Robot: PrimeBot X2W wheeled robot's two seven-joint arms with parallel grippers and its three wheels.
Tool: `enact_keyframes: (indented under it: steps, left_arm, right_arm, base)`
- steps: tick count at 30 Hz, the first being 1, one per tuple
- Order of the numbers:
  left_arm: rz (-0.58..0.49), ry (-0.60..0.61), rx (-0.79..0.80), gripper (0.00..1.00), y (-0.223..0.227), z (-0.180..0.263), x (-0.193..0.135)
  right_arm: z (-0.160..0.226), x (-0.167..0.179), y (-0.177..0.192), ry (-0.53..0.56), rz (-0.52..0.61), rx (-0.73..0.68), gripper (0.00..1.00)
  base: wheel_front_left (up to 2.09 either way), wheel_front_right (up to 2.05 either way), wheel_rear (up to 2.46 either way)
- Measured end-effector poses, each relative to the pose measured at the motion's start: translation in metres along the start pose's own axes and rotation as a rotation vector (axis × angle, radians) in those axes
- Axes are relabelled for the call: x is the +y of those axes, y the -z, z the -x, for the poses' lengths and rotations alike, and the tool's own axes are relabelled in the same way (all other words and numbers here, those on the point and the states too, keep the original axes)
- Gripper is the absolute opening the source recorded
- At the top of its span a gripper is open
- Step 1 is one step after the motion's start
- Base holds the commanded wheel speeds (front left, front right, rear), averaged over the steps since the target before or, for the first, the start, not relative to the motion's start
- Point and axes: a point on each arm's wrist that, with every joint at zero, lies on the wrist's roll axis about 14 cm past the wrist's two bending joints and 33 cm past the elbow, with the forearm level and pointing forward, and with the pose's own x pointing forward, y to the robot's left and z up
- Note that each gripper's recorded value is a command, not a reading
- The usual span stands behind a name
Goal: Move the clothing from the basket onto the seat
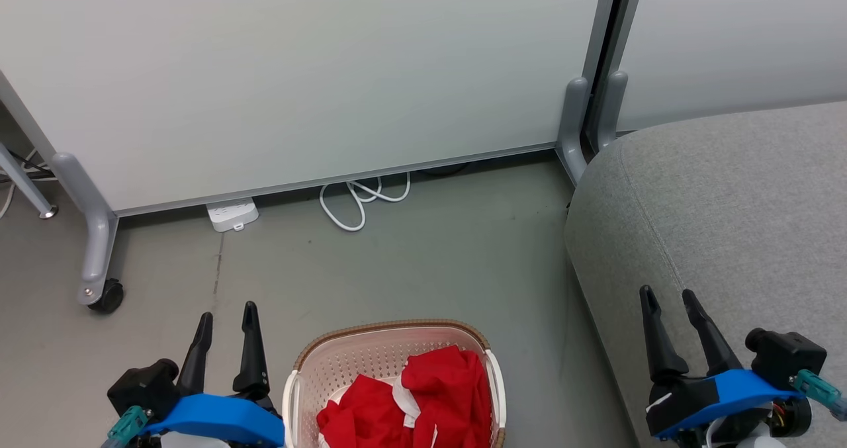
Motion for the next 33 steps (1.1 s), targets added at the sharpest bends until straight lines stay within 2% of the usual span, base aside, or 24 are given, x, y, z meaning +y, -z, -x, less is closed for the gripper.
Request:
enact_keyframes:
  steps: [33]
  left_arm:
    - [-0.138, 0.039, -0.014, 1.00, 0.0048, 0.0006, -0.0083]
  right_arm:
    - [-0.0012, 0.0078, -0.0021, -0.048, 0.253, -0.017, 1.00]
  base:
    - [0.00, 0.00, 0.00]
